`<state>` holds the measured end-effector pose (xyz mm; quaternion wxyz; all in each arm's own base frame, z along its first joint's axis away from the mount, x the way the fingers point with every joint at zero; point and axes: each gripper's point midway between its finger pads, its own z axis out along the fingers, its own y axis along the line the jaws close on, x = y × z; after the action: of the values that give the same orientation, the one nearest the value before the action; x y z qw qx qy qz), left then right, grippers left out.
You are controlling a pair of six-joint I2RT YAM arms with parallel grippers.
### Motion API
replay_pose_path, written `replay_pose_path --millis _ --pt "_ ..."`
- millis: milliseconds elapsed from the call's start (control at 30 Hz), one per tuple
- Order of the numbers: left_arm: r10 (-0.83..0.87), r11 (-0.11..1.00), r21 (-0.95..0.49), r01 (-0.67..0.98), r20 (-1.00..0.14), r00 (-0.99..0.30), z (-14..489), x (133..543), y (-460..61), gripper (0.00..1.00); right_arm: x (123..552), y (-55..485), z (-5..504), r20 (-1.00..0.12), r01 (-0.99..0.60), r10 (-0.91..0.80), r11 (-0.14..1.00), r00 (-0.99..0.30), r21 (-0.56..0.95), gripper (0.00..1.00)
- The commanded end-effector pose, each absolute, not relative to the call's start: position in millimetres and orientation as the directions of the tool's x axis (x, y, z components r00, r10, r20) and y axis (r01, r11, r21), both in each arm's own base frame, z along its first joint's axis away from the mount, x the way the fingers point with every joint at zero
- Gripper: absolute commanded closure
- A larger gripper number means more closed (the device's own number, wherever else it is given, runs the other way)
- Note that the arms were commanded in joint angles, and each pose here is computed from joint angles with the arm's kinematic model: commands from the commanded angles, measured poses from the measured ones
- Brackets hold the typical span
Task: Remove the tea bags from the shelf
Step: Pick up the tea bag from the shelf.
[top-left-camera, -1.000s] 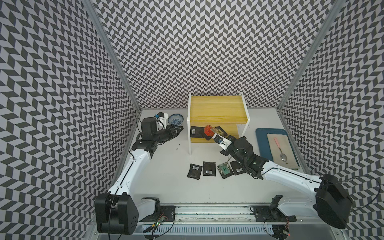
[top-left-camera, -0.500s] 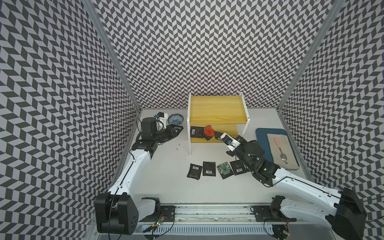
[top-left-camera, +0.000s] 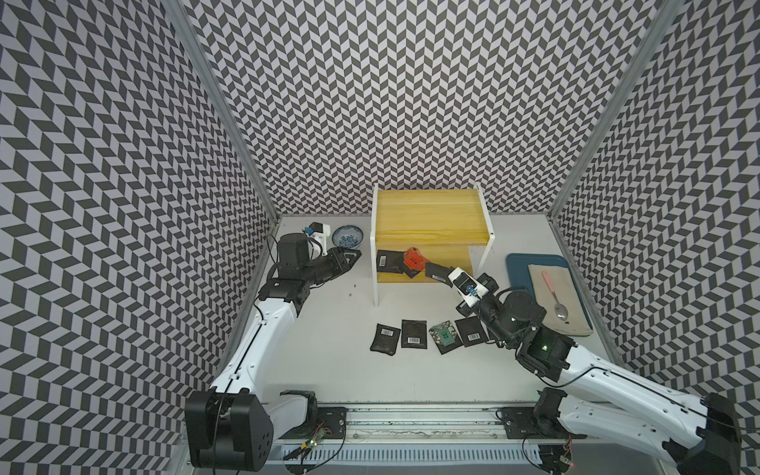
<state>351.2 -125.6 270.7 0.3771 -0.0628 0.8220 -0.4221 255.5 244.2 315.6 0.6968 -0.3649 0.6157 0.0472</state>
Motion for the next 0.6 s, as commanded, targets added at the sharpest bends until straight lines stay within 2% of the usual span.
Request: replay_pose_path --millis 0,267,433,567 --pt "-0.417 0.649 -0.717 0.255 -0.615 -0.669 285 344 -122 0.63 242 250 317 -0.919 -0.566 -0.324 0.725 0.225 -0.394 1.00" --pt "-0.380 0.618 -0.704 0.349 -0.657 -0.651 288 306 -129 0.62 214 262 325 -0.962 -0.691 -0.204 0.670 0.180 -0.271 1.00" --pt "-0.312 0.532 -0.676 0.510 -0.716 -0.624 296 267 -144 0.64 196 268 339 -0.980 -0.768 -0.124 0.609 0.156 -0.199 1.00" --pt "-0.232 0.436 -0.643 0.630 -0.757 -0.611 299 234 -160 0.61 185 271 345 -0.992 -0.816 -0.069 0.565 0.106 -0.126 1.00"
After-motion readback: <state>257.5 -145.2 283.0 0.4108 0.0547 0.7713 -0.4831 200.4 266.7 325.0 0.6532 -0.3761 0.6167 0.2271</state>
